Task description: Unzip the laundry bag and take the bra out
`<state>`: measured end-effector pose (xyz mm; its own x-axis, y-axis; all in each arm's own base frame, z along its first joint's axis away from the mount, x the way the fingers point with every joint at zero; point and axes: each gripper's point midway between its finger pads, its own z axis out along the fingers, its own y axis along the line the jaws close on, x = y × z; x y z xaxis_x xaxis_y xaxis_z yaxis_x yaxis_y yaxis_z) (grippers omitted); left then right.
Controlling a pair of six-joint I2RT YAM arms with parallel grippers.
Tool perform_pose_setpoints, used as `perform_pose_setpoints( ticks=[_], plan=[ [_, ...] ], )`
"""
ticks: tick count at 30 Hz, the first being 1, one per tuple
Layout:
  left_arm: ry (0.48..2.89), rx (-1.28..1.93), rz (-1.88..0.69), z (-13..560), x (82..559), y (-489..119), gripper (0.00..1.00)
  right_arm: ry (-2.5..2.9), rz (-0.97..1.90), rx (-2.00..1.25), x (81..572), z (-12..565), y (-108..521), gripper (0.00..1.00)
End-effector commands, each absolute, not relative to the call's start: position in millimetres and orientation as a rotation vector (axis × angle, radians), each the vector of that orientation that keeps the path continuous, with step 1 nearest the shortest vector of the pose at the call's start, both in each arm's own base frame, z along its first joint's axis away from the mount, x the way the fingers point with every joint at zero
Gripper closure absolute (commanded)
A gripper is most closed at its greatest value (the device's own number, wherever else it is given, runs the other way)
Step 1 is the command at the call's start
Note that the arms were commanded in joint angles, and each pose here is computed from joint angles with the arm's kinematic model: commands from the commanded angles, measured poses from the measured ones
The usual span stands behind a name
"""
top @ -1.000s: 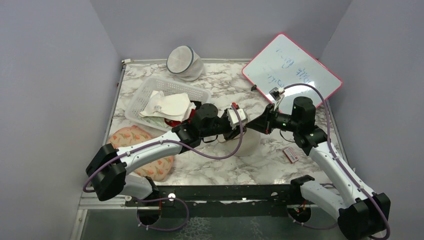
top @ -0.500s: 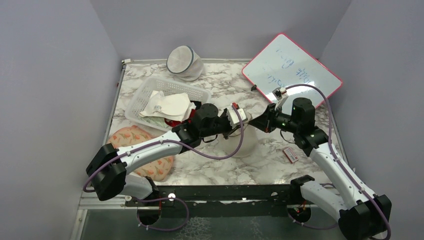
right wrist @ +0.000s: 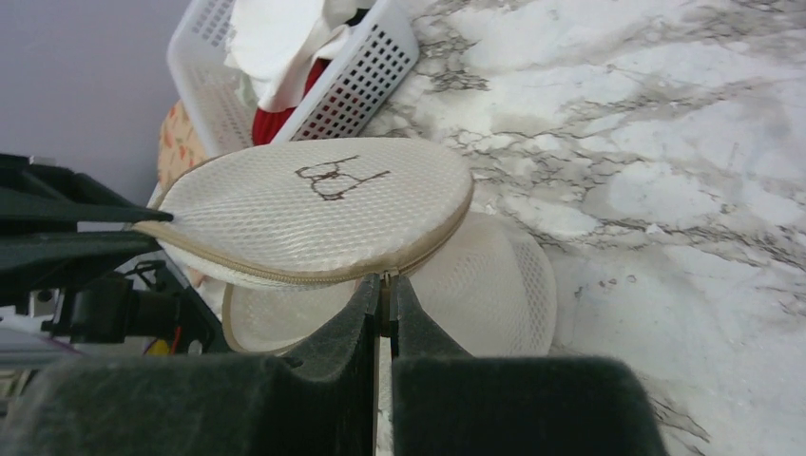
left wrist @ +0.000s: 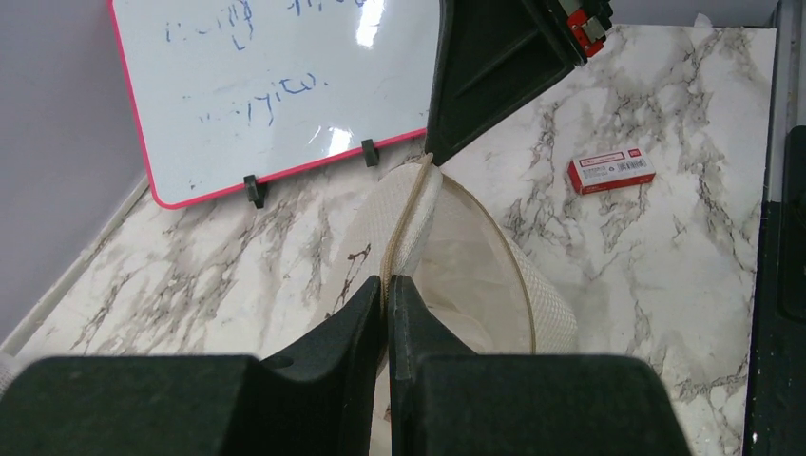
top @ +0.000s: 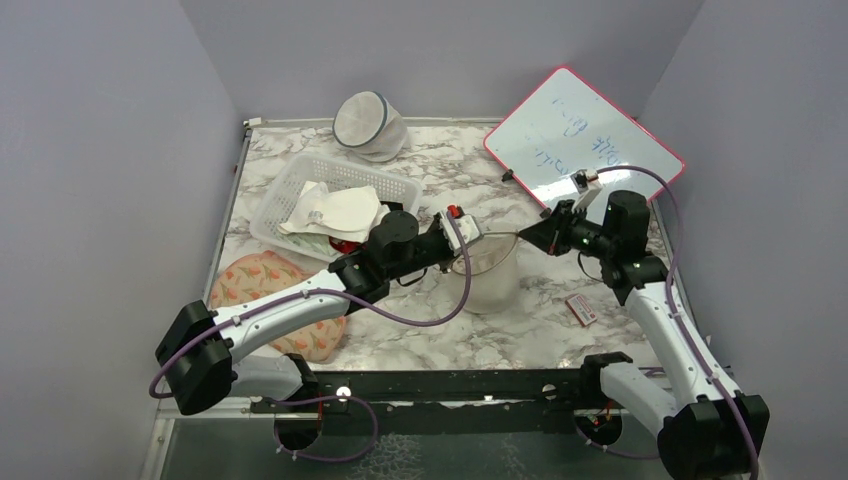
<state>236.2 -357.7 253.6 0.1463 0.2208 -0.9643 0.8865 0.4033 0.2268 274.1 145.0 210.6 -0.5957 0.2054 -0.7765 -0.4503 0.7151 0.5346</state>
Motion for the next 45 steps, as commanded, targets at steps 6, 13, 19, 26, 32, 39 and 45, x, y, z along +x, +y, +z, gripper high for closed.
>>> perform_pose_setpoints(
  ticks=[6,13,19,26,32,39,45],
  plan=[
    [1.385,1.1,-0.632,254,241,-362,1.0,1.91,1.152,-0.435,245,232,175,0.99],
    [1.419,1.17,-0.666,237,235,-373,0.66,1.875,1.22,-0.467,235,248,184,0.99],
    [1.411,1.199,-0.647,233,230,-375,0.59,1.862,1.275,-0.492,225,253,194,0.99],
    [1.401,1.219,-0.637,232,225,-377,0.49,1.888,1.289,-0.514,217,248,207,0.99],
    [1.388,1.223,-0.599,232,225,-376,0.72,1.905,1.274,-0.532,216,245,217,0.99],
    [1.377,1.157,-0.506,241,238,-364,1.0,1.914,1.177,-0.484,223,250,209,0.99],
    [1.364,1.109,-0.448,249,245,-353,1.0,1.954,1.039,-0.431,236,243,195,0.99]
  ],
)
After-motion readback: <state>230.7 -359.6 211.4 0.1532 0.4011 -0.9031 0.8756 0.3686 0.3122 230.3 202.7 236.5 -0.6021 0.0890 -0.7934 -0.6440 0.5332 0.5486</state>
